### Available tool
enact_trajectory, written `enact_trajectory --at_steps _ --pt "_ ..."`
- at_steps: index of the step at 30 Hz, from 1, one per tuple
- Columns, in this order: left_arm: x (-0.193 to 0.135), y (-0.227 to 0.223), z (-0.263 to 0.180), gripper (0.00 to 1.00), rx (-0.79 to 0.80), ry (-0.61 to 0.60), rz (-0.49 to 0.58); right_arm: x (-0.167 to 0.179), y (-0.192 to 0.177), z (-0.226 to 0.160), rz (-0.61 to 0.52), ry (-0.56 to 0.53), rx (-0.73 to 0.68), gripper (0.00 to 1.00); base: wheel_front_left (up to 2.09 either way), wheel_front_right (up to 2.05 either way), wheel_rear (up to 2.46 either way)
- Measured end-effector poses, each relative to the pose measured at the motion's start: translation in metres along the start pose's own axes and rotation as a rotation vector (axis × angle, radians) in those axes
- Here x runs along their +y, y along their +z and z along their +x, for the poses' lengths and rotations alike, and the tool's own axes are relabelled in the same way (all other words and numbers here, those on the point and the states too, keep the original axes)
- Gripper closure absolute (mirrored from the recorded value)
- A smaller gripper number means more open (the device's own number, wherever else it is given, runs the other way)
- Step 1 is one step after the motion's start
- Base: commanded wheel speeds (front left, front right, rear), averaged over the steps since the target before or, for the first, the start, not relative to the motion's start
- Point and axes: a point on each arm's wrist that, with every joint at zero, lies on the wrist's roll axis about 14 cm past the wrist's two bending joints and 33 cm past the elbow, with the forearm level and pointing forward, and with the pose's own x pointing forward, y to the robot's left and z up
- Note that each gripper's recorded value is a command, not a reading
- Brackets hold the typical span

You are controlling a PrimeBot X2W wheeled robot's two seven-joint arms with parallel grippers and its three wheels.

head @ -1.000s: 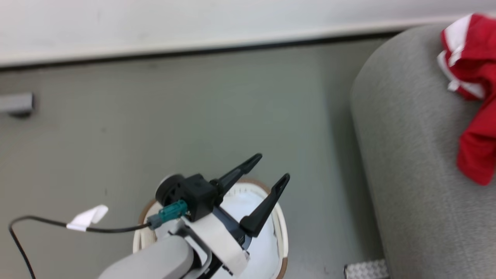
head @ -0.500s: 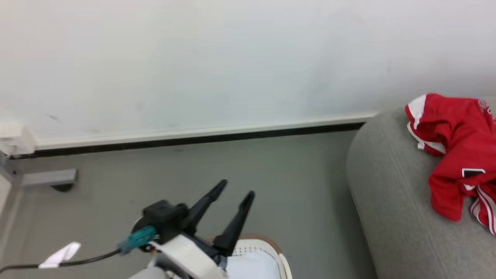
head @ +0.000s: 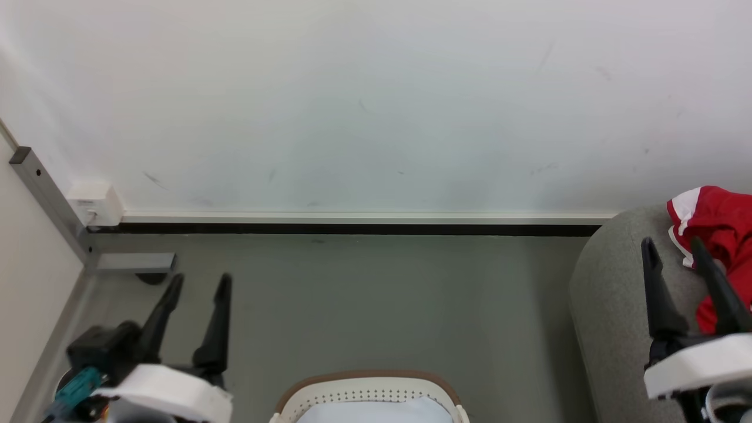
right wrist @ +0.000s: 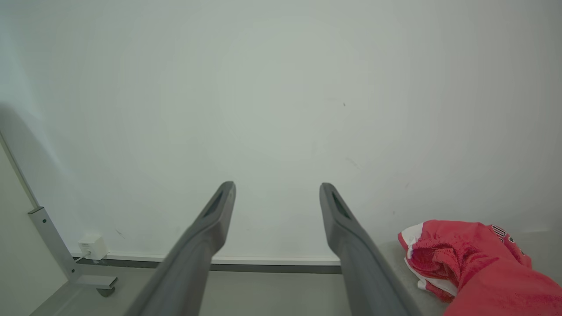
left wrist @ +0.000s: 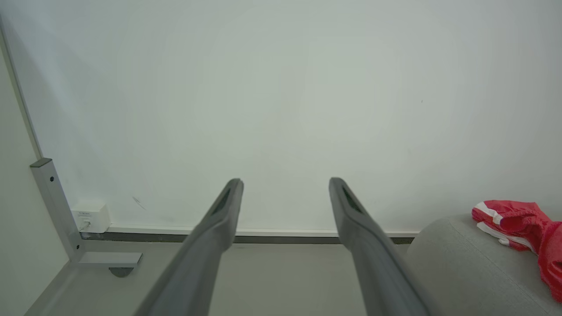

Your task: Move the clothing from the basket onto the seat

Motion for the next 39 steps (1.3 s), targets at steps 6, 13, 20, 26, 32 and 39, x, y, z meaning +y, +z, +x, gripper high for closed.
enact_trajectory --at_steps 6,13,20,26,32,39 --pt "0.042 -0.017 -0.031 0.0 0.031 0.158 -0.018 0.012 -0.026 -0.025 0.01 0.009 -0.017 0.0 0.0 0.0 0.0" --pt "0.052 -0.05 -0.069 0.0 0.106 0.23 0.011 0.015 -0.068 -0.053 0.051 -0.001 0.049 0.0 0.0 0.0 0.0" --pt "0.051 -0.069 -0.083 0.0 0.141 0.24 0.005 0.039 -0.1 -0.067 0.085 0.053 0.104 0.0 0.0 0.0 0.0" --pt "0.048 -0.072 -0.083 0.0 0.133 0.233 0.0 0.042 -0.11 -0.07 0.093 0.059 0.122 0.0 0.0 0.0 0.0" --pt "0.044 -0.076 -0.081 0.0 0.139 0.213 -0.001 0.043 -0.109 -0.066 0.089 0.064 0.114 0.0 0.0 0.0 0.0" --pt "0.042 -0.078 -0.081 0.0 0.137 0.209 -0.006 0.044 -0.11 -0.067 0.089 0.064 0.117 0.0 0.0 0.0 0.0"
